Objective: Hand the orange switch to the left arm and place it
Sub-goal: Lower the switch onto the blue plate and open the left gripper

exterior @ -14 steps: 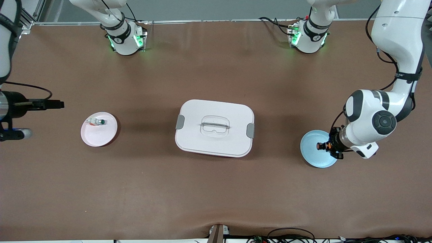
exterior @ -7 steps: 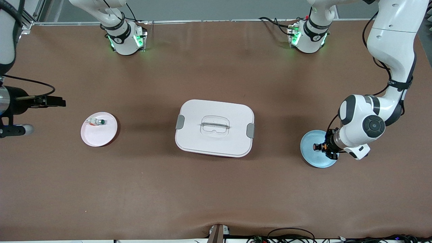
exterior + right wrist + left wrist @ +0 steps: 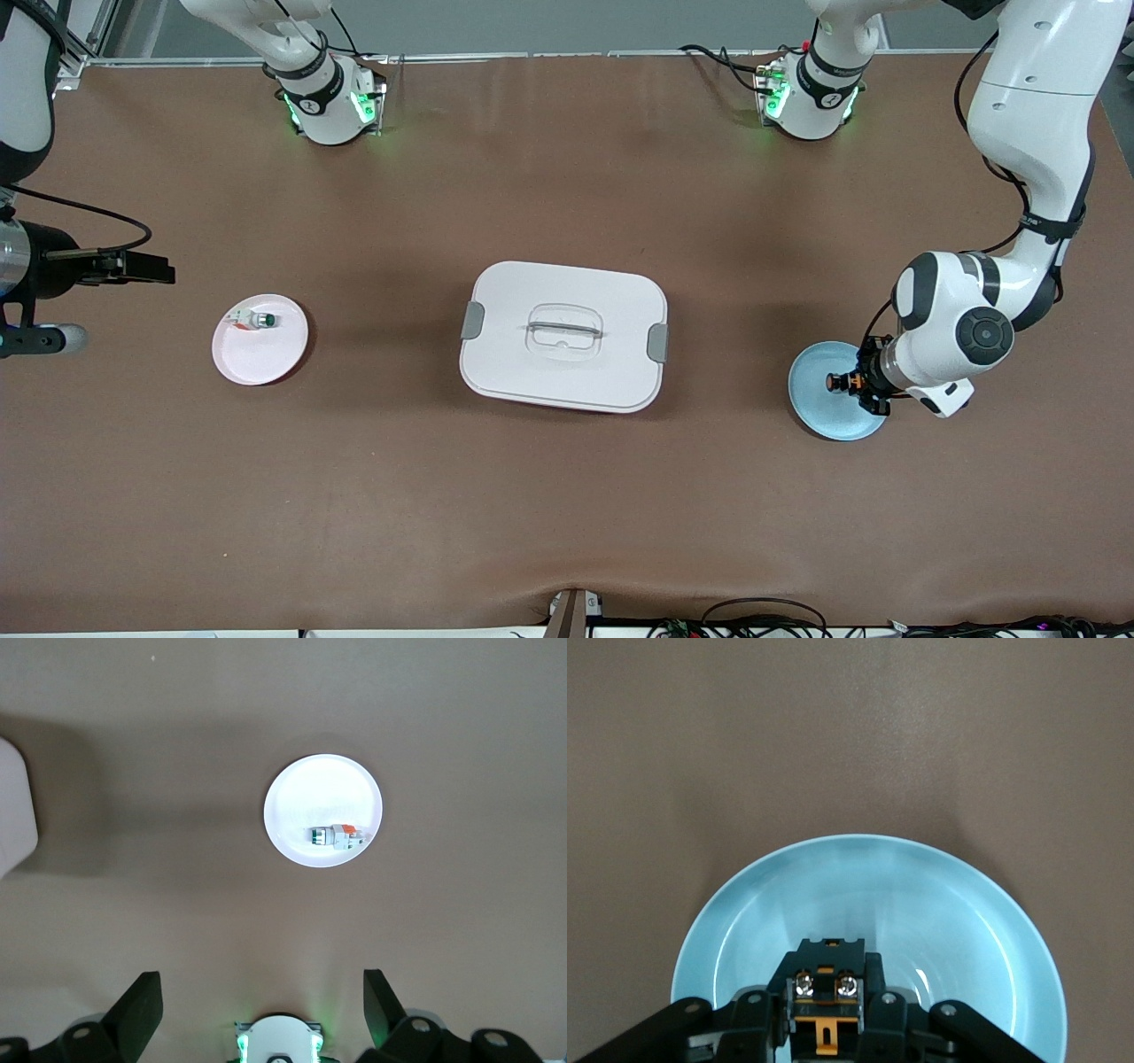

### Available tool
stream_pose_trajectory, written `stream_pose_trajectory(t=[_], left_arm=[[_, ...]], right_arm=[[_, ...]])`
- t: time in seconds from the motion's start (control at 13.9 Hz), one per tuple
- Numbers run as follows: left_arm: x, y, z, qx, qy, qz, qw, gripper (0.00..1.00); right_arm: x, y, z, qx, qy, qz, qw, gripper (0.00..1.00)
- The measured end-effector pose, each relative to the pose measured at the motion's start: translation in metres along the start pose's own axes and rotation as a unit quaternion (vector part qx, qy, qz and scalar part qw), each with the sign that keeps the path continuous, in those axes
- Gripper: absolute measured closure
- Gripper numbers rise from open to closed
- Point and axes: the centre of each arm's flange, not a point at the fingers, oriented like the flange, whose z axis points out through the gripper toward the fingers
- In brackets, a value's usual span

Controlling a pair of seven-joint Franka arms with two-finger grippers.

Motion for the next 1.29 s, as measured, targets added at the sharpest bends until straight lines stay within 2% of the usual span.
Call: stream_pose_trajectory(t=[0.65,0.72,1.01,1.15,1.29], left_arm=[[-0.001,0.0,0.004,0.0,0.0,0.001,1.0,0.67],[-0.001,0.001,0.003,-0.004,-0.001,0.001,1.0,0.61],[-0.002,0.007,-0.004,-0.019,-0.001,0.002,1.0,0.22],[-0.002,0.01,-0.012,-0.027,0.0,0.002,1.0,0.01],[-0.003,0.015,-0.025,-0.038,0.001,0.002,0.999,0.0]], right_arm=[[-0.023,0.001,-0.022,0.001,0.025,0.011,1.0,0.0],[-0.024,0.001,-0.023,0.001,0.027,0.011,1.0,0.0],[-0.024,0.006,-0.026,0.025,0.036,0.014,0.999,0.0],[-0.025,0.016,-0.027,0.035,0.049,0.021,0.998,0.0],[-0.031,0.017,-0.026,0.037,0.065,0.023,0.997,0.0]])
